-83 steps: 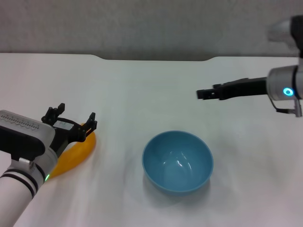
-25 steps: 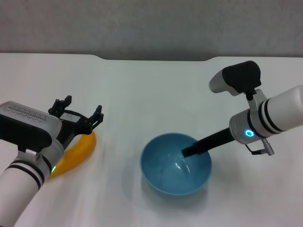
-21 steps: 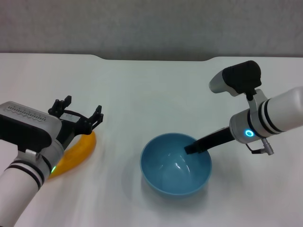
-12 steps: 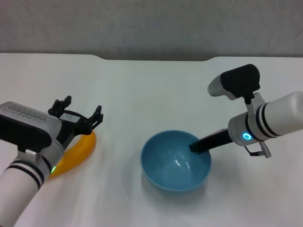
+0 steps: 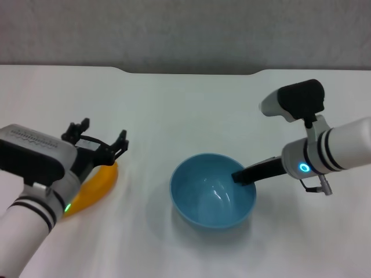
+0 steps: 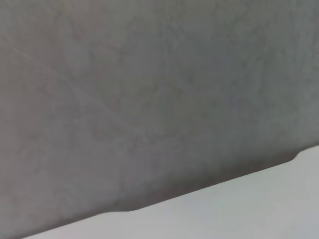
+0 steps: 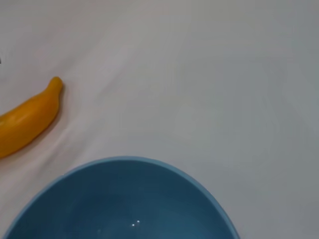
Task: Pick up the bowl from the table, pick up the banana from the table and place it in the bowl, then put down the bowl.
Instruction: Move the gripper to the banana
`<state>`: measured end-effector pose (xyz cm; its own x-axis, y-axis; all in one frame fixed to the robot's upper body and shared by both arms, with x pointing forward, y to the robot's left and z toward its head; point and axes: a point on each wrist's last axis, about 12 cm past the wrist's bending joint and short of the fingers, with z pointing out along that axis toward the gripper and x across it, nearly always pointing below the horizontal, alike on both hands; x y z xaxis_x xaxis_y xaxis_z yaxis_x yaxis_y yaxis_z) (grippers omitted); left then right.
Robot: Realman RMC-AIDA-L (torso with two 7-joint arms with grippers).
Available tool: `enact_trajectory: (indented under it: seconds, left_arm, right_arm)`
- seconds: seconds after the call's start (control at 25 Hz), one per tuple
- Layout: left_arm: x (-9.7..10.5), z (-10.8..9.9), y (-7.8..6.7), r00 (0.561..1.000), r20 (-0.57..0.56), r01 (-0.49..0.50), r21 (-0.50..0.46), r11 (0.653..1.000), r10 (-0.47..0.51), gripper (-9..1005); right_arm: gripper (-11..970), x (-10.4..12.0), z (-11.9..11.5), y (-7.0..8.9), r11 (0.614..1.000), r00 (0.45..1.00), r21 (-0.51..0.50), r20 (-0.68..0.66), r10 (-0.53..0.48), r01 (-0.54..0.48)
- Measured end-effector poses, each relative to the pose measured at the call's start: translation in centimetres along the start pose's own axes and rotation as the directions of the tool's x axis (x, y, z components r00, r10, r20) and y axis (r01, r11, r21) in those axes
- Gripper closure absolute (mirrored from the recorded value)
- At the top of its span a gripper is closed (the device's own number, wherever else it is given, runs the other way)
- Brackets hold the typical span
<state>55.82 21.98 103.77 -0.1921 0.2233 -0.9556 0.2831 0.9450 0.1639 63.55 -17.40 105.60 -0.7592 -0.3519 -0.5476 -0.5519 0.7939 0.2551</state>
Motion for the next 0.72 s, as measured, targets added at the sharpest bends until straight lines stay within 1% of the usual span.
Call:
enact_trajectory:
  seconds: [0.12, 0.2, 0.24, 0.32, 0.36, 0.4, 0.44, 0.48, 0.52, 0.56, 0.72]
  left_arm:
    - [-0.9, 0.1, -0.6, 1.000, 0.007, 0.024, 0.024, 0.999, -0.024, 106]
    - [-1.2, 0.2, -0.7, 0.999, 0.010, 0.032, 0.028, 0.999, -0.032, 106]
    - [-2.2, 0.4, -0.9, 0.998, 0.008, 0.057, 0.045, 0.997, -0.057, 106]
    - [-2.7, 0.6, -0.8, 0.998, -0.009, 0.068, 0.052, 0.996, -0.067, 106]
    - [-3.0, 0.7, -0.6, 0.997, -0.026, 0.077, 0.057, 0.995, -0.075, 106]
    - [-3.8, 1.1, 0.0, 0.993, -0.066, 0.104, 0.061, 0.993, -0.100, 106]
    - [-3.8, 1.1, 0.0, 0.993, -0.066, 0.104, 0.061, 0.993, -0.100, 106]
    - [-4.3, 1.3, 0.5, 0.988, -0.096, 0.125, 0.065, 0.990, -0.118, 106]
    - [-4.8, 1.4, 0.9, 0.983, -0.125, 0.141, 0.070, 0.988, -0.132, 106]
    - [-5.2, 1.5, 1.2, 0.979, -0.152, 0.152, 0.077, 0.985, -0.139, 106]
    - [-6.9, 1.9, 2.7, 0.968, -0.215, 0.150, 0.097, 0.984, -0.127, 105]
  right_arm:
    - [928, 0.4, -0.1, -0.3, 1.000, 1.000, -0.007, 0.018, 0.015, -0.015]
    - [927, 0.6, -0.2, -0.5, 1.000, 1.000, -0.009, 0.024, 0.019, -0.018]
    - [927, 0.6, -0.2, -0.5, 1.000, 1.000, -0.008, 0.025, 0.020, -0.019]
    - [926, 0.8, -0.2, -0.7, 1.000, 0.999, -0.007, 0.028, 0.018, -0.018]
    - [925, 0.9, -0.2, -0.7, 1.000, 0.999, -0.008, 0.031, 0.018, -0.018]
    - [925, 1.0, -0.3, -0.9, 1.000, 0.999, -0.011, 0.039, 0.019, -0.018]
    - [924, 1.0, -0.5, -1.0, 1.000, 0.999, -0.013, 0.044, 0.021, -0.021]
    - [924, 1.0, -0.5, -1.0, 1.000, 0.999, -0.013, 0.044, 0.021, -0.021]
    - [923, 1.0, -0.7, -1.3, 1.000, 0.998, -0.012, 0.052, 0.026, -0.025]
    - [923, 1.0, -1.2, -2.0, 0.999, 0.997, -0.018, 0.066, 0.038, -0.037]
    - [921, 1.3, -1.8, -2.5, 0.998, 0.994, -0.038, 0.096, 0.060, -0.057]
